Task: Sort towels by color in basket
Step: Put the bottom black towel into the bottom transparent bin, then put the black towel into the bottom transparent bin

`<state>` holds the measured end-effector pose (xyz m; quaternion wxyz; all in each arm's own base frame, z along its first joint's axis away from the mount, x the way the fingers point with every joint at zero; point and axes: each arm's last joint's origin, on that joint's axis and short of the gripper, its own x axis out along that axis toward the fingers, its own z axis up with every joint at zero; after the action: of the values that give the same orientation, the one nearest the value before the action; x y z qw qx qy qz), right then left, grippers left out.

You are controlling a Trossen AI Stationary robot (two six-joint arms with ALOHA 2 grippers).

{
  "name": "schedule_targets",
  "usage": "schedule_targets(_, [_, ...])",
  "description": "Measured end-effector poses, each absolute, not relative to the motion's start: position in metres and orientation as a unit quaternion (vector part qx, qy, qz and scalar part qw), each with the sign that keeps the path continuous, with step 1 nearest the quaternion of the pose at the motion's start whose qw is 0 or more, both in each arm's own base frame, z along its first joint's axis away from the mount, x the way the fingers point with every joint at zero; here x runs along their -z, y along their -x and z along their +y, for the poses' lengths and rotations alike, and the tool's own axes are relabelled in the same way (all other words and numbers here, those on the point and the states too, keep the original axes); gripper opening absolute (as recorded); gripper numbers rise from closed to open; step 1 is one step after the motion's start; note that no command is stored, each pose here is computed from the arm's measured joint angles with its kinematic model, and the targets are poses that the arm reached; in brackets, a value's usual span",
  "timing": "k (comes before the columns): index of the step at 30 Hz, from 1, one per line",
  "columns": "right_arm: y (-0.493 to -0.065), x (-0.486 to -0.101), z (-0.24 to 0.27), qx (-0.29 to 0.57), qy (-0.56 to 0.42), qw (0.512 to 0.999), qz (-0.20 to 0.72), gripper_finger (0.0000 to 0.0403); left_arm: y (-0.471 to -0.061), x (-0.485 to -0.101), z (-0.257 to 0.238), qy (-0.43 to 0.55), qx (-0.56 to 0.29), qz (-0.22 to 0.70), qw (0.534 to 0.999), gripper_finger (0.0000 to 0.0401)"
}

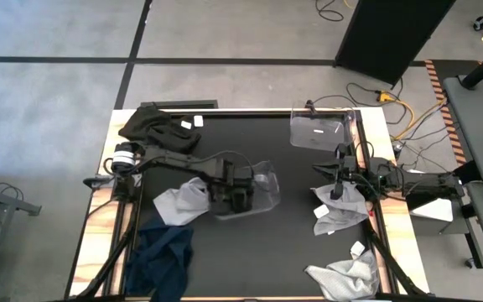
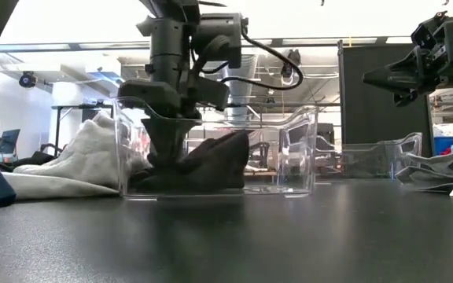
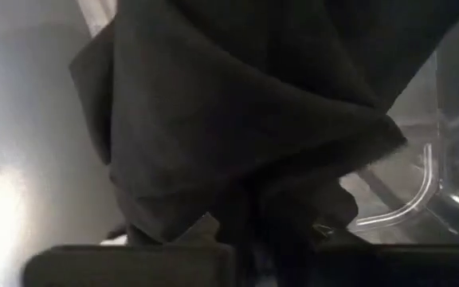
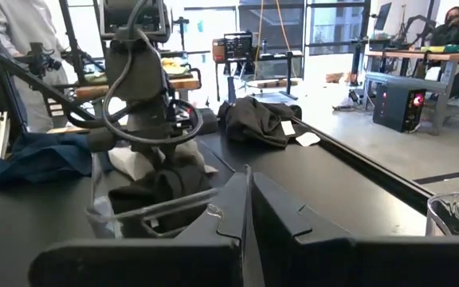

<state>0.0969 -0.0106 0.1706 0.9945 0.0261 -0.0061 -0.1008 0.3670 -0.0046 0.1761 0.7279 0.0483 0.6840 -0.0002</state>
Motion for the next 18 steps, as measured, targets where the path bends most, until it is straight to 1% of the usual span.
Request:
schedule_targets(6, [-0.097,-0.171,-0.011,0.101,-0.026,0.995,-0.006,0.0013,-0.374,-0.187,-0.007,-0.069,0.019,0.669,0.74,0.0103])
schedule_targets(9, [-0.097,-0.171,-0.011,0.101,-0.026,0.995,-0.006,0.0013,-0.377,-0.201,-0.01,-0.068,0.029,0.668,0.741,0.0148])
schedule_targets(12, [-0.097,-0.171,-0.011,0.101,-0.026,0.995,-0.006,0.0013,-0.378,-0.221,-0.012,-0.043,0.047,0.674,0.736,0.0187])
schedule_targets(16, [-0.097,-0.171,-0.011,0.101,-0.026,0.995,-0.006,0.0013,-0.375,-0.252,-0.015,-0.006,0.069,0.687,0.723,0.0219])
schedule_targets(18, [-0.097,-0.171,-0.011,0.101,-0.026,0.995,-0.006,0.0013,-0.373,-0.271,-0.015,0.002,0.08,0.678,0.731,0.0227])
